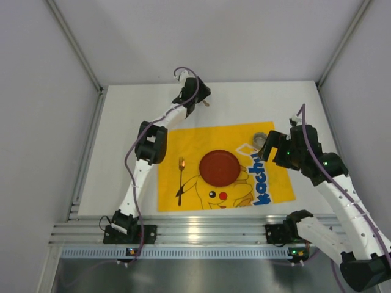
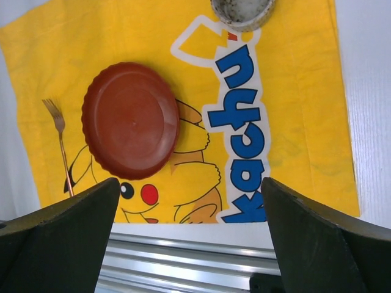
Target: Set the dinner table for one person
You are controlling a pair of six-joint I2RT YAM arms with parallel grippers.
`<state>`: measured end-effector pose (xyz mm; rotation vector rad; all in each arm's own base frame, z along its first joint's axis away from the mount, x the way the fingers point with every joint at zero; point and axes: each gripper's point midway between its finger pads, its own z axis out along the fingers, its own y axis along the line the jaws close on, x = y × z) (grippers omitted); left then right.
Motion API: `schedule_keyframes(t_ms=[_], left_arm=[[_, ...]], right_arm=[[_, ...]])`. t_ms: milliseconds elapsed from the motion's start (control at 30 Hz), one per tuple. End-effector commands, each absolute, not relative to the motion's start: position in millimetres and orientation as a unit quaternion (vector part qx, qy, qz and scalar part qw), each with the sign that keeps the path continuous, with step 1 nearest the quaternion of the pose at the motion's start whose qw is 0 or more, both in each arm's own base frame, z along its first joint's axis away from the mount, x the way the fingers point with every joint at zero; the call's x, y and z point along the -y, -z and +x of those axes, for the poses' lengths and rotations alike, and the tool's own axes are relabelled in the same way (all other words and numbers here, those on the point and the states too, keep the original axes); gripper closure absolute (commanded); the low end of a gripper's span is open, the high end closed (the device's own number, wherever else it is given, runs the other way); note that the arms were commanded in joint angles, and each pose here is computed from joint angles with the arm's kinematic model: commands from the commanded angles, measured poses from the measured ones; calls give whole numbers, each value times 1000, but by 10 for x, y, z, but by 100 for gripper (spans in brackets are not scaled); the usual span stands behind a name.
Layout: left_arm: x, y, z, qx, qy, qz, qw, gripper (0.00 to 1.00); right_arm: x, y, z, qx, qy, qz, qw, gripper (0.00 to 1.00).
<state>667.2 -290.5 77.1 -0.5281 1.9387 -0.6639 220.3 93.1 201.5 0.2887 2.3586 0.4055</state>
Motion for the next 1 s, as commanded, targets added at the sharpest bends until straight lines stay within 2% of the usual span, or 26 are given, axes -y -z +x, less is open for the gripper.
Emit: schedule_keyframes(t_ms=[0,433,600,800,933,967], left_arm=[[3015,-1552,6919,-721,361,-235,543,41],[2795,-874,7137,-712,343,-311,528,40],[2713,-633,7123,-730,323,-322,509,42],[2378,-421,6971,-754,285,-350,478,47],[2044,-222,6771,-790,244,-361,431,53],[2019,-201,6642,-811,236,-350,406,59]], right_arm=[[-864,-2181,2266,-907,-144,105,382,0],[-718,-2167,2337,-912,-108,123,376,0],[-692,-2161,2388,-914,-101,129,372,0],[-711,-2155,2421,-917,-101,127,365,0],[-738,-2152,2428,-917,-107,125,363,0],[-750,-2151,2416,-918,-110,123,361,0]])
